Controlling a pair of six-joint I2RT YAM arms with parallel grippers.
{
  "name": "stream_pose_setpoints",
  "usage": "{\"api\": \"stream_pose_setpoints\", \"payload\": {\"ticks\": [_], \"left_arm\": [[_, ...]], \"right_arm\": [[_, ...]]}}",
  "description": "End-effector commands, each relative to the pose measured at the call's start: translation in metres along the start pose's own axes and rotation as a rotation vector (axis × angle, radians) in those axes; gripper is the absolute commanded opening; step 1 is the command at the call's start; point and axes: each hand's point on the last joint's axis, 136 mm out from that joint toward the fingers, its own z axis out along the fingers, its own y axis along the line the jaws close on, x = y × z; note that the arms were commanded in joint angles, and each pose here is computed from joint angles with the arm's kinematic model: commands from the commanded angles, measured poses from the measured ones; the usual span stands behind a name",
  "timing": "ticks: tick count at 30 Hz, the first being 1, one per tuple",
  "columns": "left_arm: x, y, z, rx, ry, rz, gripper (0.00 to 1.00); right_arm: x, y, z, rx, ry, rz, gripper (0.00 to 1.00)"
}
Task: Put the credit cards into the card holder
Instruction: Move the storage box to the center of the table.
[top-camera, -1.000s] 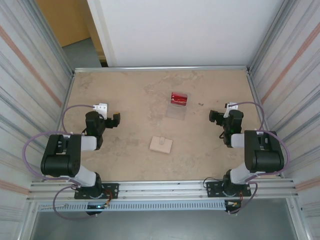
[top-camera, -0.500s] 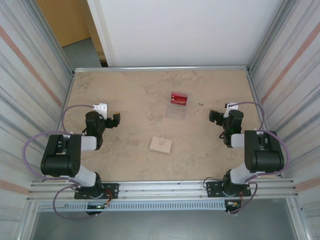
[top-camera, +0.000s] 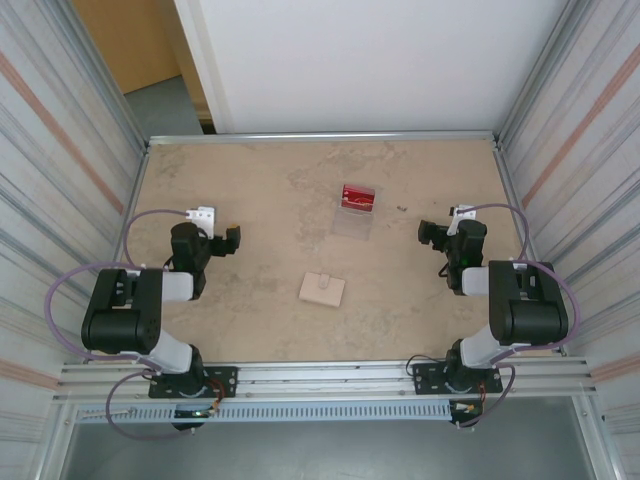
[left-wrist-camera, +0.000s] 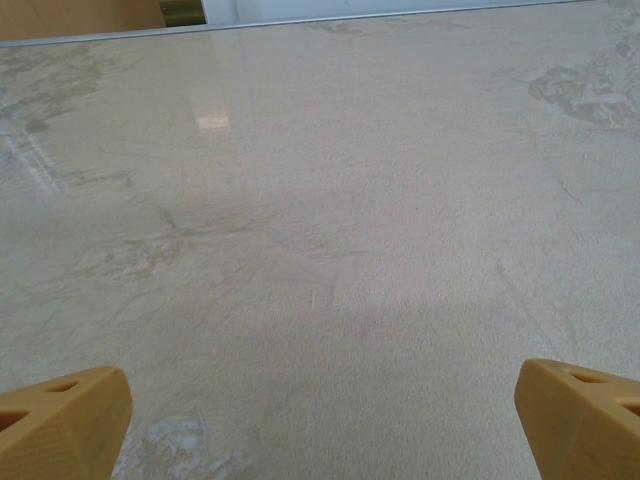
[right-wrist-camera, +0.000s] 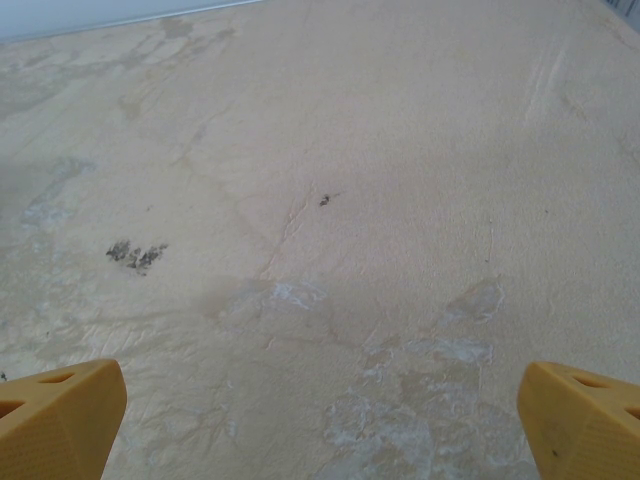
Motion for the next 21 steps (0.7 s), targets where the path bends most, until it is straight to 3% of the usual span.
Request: {"api": "stream_pose_setpoints", "payload": {"ticks": [1,12,16,21], "left_arm": [[-0.009,0.003,0.002,-0.009,-0.018,0.005,0.99],[-0.023,0.003,-0.001,-0.018,-0.011,0.013,0.99],[-0.034,-0.004,-0.004,-0.001,0.155,0.078,0.99],[-0.062,-0.031,-0.033,0.039,0.238,0.216,0.99]], "right_arm": [[-0.008,0.0,0.002,0.011,-0.024,-0.029,0.99],[-0.008,0.0,0.002,0.009,-0.022,-0.027,0.99],[-0.012,0.003,0.001,0.007,-0.02,-0.041,0.99],[-0.031,0.007,-0.008,0.051,0.037,-0.06,0.99]]}}
